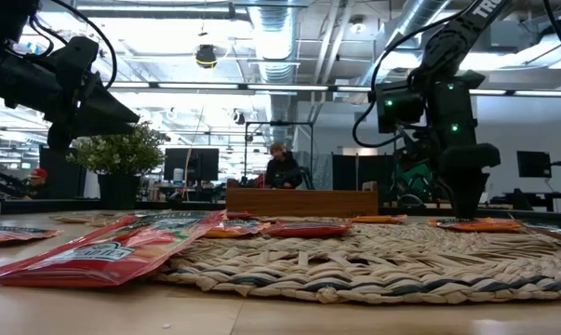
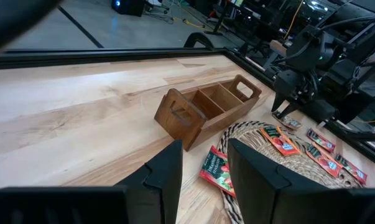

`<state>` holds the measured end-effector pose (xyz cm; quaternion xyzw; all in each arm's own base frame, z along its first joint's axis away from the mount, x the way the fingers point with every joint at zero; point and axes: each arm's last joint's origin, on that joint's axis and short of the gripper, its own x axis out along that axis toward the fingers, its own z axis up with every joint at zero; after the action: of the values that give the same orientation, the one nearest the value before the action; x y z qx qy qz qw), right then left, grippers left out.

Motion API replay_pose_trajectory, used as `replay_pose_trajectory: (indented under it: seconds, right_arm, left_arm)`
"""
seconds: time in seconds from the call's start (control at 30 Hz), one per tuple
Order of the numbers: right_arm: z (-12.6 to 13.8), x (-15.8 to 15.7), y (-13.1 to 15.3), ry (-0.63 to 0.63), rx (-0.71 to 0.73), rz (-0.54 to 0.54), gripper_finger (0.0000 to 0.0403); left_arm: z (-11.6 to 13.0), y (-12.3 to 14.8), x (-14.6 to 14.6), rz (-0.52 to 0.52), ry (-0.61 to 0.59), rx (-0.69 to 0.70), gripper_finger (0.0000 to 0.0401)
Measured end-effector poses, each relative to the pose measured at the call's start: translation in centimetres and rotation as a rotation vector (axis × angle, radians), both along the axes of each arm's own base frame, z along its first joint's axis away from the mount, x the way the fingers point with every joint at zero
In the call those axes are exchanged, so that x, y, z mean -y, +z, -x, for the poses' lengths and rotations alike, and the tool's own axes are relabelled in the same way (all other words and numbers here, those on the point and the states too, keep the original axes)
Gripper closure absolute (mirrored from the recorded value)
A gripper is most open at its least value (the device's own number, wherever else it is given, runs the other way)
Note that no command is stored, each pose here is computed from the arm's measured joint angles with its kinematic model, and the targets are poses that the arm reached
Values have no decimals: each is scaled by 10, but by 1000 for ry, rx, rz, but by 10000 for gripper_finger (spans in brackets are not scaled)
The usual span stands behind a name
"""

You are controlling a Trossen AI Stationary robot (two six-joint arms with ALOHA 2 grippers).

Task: Pick & Place Tea
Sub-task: Put the brown tea bag into the right section of the wooden organizer

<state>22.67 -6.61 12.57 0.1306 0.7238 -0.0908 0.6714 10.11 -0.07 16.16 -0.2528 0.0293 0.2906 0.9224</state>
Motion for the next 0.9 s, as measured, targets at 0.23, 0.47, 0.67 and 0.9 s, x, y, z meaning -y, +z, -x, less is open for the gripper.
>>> replay_pose_trajectory:
  seconds: [0.23,0.47,0.67,0.9]
  right_arm:
    - [0,0,0,-2,3,-1,370]
    - [0,0,0,-19,6,-12,400]
    - [0,0,10,-48,25,-2,402]
    - [0,-2,37,-59,58,69,403]
  left_arm:
    - [0,0,0,0,0,0,282]
    - [0,0,0,0,0,0,282]
    - [0,0,0,0,0,0,282]
    - [0,0,0,0,0,0,282]
